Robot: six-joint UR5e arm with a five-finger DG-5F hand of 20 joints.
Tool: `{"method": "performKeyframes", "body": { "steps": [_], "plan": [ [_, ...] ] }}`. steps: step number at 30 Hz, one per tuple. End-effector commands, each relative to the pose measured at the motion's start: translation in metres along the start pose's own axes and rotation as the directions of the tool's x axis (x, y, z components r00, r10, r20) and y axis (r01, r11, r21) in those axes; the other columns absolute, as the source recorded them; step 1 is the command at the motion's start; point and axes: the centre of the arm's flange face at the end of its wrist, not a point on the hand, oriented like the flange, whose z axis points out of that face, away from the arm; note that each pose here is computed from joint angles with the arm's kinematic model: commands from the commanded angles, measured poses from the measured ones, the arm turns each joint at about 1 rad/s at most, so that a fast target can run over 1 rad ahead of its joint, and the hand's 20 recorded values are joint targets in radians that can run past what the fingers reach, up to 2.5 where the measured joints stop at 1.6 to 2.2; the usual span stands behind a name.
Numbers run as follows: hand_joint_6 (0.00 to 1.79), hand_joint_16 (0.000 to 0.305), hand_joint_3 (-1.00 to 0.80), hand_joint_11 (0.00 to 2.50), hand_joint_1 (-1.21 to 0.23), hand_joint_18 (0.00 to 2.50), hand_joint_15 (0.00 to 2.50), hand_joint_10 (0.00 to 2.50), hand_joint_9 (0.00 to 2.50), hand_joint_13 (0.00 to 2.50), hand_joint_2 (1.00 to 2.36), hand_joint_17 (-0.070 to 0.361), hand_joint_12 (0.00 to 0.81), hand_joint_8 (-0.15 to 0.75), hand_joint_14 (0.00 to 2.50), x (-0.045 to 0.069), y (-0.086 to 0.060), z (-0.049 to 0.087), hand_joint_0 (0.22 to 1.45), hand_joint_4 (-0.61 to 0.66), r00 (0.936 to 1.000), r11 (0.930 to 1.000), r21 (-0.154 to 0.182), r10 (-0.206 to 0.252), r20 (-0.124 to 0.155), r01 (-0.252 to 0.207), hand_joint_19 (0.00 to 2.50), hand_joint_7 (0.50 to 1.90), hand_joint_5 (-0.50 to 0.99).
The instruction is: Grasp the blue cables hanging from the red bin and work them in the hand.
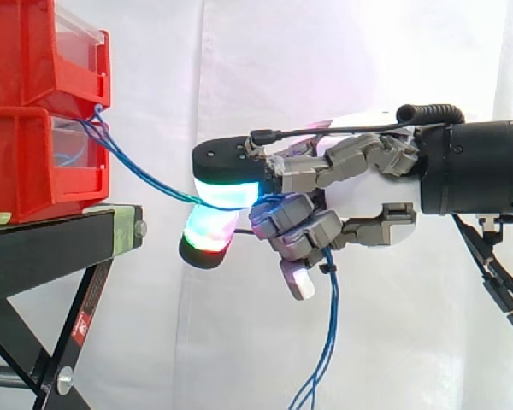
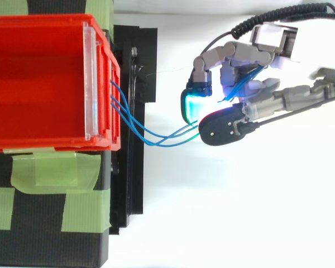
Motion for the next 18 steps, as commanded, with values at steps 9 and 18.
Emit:
{"method": "performKeyframes", "body": {
  "steps": [9, 18],
  "plan": [
    [0.75, 0.046, -0.04, 2.5, -0.81, 0.78, 2.14, 2.5, 0.07, 0.48, 1.02, 0.104, 0.494, 0.38, 2.5, -0.006, -0.002, 0.0, 1.14, -0.05, 1.0, 1.0, -0.002, 0.001, 0.006, -0.001, 0.76, 1.15, -0.25],
    [0.73, 0.046, 0.14, 2.5, -0.8, 0.63, 2.11, 2.5, 0.0, 0.35, 1.02, 0.103, 0.481, 0.39, 2.5, -0.014, -0.003, 0.001, 1.17, -0.12, 1.0, 0.9999, -0.013, 0.004, 0.006, -0.004, 0.73, 1.15, -0.27]
  ]
}}
